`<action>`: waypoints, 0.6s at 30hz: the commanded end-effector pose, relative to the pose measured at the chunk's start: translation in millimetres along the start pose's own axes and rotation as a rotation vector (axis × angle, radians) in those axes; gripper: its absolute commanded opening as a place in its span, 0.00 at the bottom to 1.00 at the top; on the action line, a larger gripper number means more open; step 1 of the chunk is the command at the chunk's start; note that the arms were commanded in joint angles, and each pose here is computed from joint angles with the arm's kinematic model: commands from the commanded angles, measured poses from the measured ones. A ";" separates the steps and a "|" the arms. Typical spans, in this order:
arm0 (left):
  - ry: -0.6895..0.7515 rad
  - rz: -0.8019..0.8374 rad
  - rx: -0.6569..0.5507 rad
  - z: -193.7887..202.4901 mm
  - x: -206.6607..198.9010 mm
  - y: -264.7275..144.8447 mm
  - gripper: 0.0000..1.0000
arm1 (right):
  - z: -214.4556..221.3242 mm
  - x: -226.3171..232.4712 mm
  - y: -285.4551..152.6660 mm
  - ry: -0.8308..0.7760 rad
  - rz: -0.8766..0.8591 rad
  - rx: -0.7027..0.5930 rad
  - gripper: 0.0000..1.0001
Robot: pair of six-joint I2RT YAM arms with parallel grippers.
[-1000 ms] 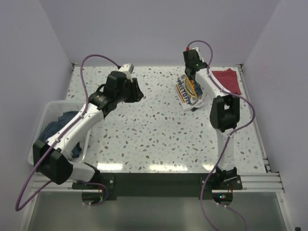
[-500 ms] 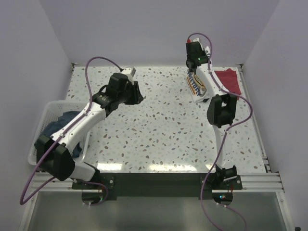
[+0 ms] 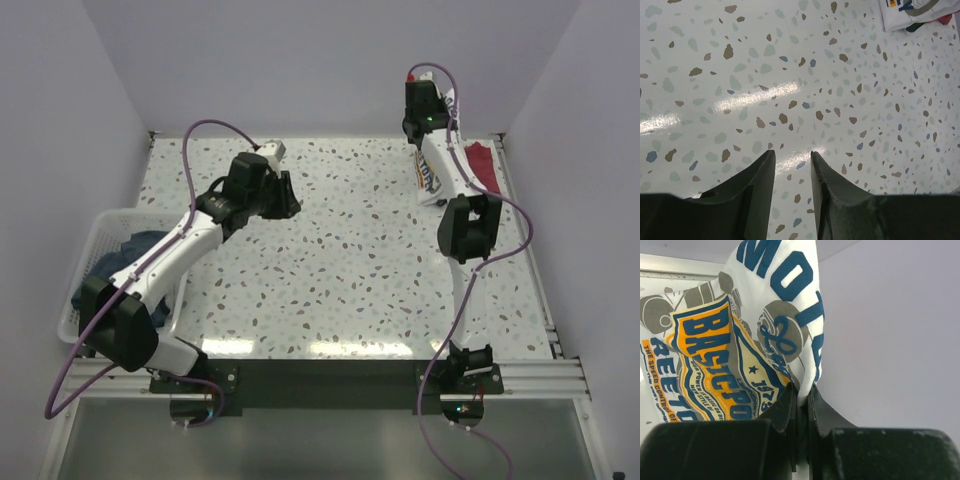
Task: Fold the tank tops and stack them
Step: Neatly place the folded tank top to the corner
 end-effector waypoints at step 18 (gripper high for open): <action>0.016 0.050 0.017 5.3 -2.1 12.3 0.39 | 36.1 -64.9 42.7 0.211 0.042 0.053 0.07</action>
Point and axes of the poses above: each gripper's point midway between its finger pads, its own y axis out along the fingers, its own x axis along the line the jaws close on, z = x × y, the point moved 1 cm from there along -y, back along the fingers, and after that the axes turned 1 degree about -y, right-handed, at the moved point
